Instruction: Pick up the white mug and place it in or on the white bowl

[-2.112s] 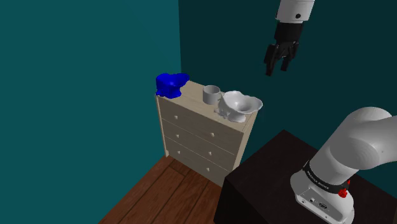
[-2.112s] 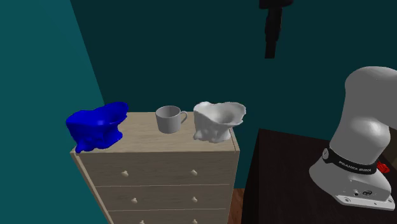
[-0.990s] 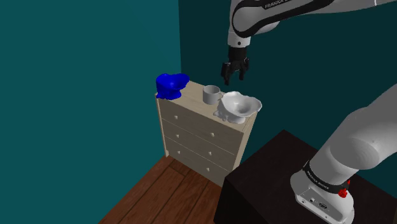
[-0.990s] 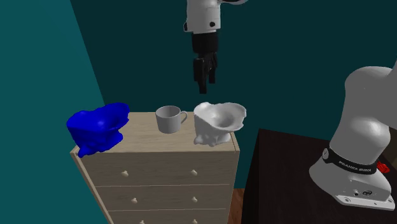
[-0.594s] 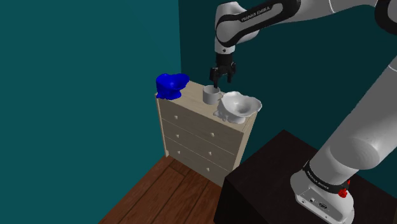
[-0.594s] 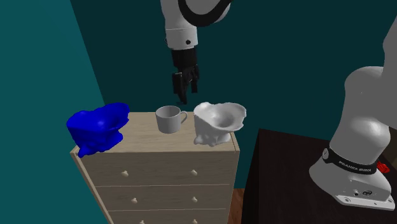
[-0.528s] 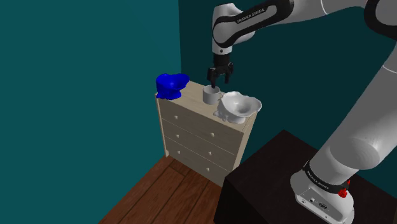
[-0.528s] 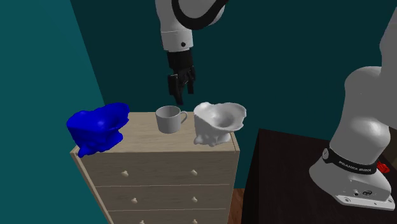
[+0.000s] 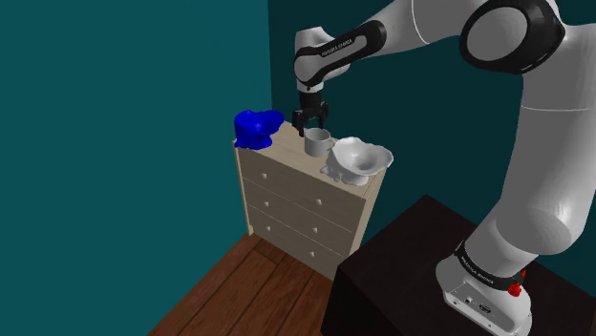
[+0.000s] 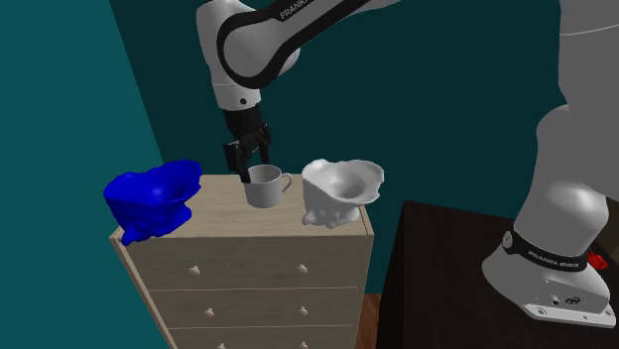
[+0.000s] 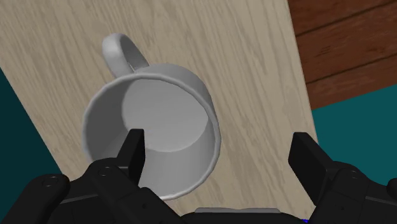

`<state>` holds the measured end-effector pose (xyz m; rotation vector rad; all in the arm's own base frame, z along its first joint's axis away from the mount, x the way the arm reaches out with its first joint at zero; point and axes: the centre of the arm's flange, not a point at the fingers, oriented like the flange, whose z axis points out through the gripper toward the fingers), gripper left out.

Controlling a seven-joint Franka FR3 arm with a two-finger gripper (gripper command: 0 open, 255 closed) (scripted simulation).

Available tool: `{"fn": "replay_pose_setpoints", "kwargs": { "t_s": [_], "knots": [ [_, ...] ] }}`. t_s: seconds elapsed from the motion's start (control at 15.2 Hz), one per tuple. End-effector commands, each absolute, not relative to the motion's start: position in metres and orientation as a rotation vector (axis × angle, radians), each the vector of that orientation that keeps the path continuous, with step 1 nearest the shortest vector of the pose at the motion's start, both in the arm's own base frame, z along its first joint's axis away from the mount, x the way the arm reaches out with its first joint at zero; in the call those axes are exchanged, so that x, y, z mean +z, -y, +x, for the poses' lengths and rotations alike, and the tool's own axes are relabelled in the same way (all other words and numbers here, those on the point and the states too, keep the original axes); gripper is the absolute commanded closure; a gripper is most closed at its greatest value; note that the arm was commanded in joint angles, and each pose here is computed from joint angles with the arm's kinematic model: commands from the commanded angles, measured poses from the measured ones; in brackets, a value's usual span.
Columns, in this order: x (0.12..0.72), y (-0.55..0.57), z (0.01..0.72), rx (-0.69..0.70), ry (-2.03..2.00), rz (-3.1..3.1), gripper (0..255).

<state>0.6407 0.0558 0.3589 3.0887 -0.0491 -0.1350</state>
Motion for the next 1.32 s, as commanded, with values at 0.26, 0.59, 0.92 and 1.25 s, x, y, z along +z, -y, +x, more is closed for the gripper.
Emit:
{"fn": "replay_pose_setpoints", "kwargs": {
  "t_s": [0.26,0.59,0.92,1.25],
  "knots": [
    [0.325,-0.057,0.656,-0.134,0.047,3.084,0],
    [0.306,-0.056,0.654,-0.134,0.047,3.084,0],
    [0.306,-0.056,0.654,-0.134,0.047,3.084,0],
    [0.306,-0.056,0.654,-0.134,0.047,3.084,255]
  ]
}}
